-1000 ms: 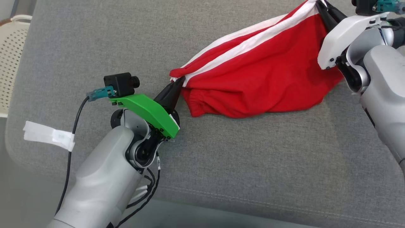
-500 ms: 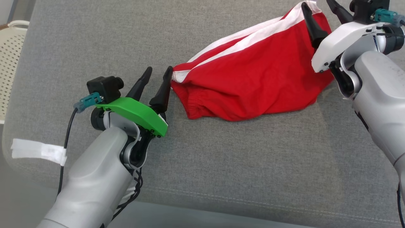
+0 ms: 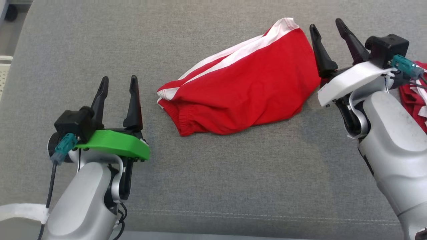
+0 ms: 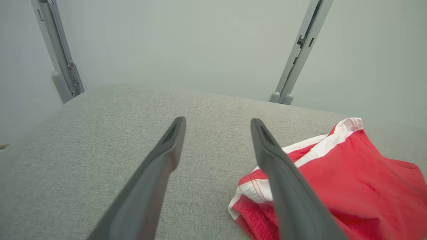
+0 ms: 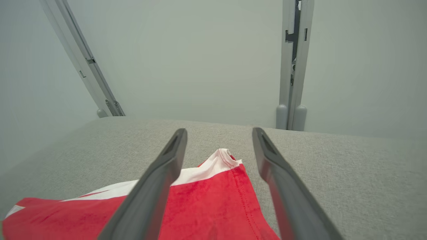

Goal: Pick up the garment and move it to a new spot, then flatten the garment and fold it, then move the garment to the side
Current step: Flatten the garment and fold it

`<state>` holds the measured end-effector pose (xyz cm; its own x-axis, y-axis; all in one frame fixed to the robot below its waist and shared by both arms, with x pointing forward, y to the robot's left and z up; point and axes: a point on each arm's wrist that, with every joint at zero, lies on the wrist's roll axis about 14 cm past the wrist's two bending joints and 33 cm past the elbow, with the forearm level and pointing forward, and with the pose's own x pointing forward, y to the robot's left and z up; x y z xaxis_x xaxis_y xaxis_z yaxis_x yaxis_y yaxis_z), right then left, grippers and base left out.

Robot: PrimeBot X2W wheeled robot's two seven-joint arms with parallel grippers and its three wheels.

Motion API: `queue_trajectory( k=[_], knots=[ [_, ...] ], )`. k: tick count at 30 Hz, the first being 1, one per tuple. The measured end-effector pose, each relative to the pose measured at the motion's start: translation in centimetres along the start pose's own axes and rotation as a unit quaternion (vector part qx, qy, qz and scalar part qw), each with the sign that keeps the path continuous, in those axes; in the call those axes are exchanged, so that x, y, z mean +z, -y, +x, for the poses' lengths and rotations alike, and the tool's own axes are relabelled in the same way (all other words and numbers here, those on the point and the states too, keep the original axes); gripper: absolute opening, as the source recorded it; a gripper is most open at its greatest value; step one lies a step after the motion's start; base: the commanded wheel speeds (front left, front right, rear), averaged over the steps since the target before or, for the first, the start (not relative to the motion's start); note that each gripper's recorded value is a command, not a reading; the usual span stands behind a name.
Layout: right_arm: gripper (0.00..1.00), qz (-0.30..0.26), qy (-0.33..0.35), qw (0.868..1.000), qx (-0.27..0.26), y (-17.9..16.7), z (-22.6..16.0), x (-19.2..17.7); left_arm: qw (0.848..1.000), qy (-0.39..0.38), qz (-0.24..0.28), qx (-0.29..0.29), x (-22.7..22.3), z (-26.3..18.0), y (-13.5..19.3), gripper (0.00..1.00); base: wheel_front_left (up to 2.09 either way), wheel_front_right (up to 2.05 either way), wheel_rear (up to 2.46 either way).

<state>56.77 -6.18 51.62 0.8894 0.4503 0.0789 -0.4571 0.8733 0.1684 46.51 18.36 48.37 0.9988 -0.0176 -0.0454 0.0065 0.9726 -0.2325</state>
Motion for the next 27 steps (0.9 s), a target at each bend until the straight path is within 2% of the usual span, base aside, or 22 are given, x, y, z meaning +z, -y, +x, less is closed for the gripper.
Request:
queue_trajectory(
  k=[8,18,27],
  knots=[
    [1.00,-0.018,0.033,0.999,-0.023,-0.7,-4.7,1.6,0.999,0.018,0.042,0.010,0.6,-2.7,0.1,1.00,0.00,0.00,0.00],
    [1.00,-0.011,0.034,0.998,-0.050,-1.9,-10.1,1.3,0.998,0.015,0.059,0.028,0.4,-6.4,-0.5,1.00,0.00,0.00,0.00],
    [1.00,-0.018,0.037,0.998,-0.054,-2.0,-11.1,1.9,0.997,0.029,0.066,0.031,1.3,-7.3,-0.5,1.00,0.00,0.00,0.00]
  ],
)
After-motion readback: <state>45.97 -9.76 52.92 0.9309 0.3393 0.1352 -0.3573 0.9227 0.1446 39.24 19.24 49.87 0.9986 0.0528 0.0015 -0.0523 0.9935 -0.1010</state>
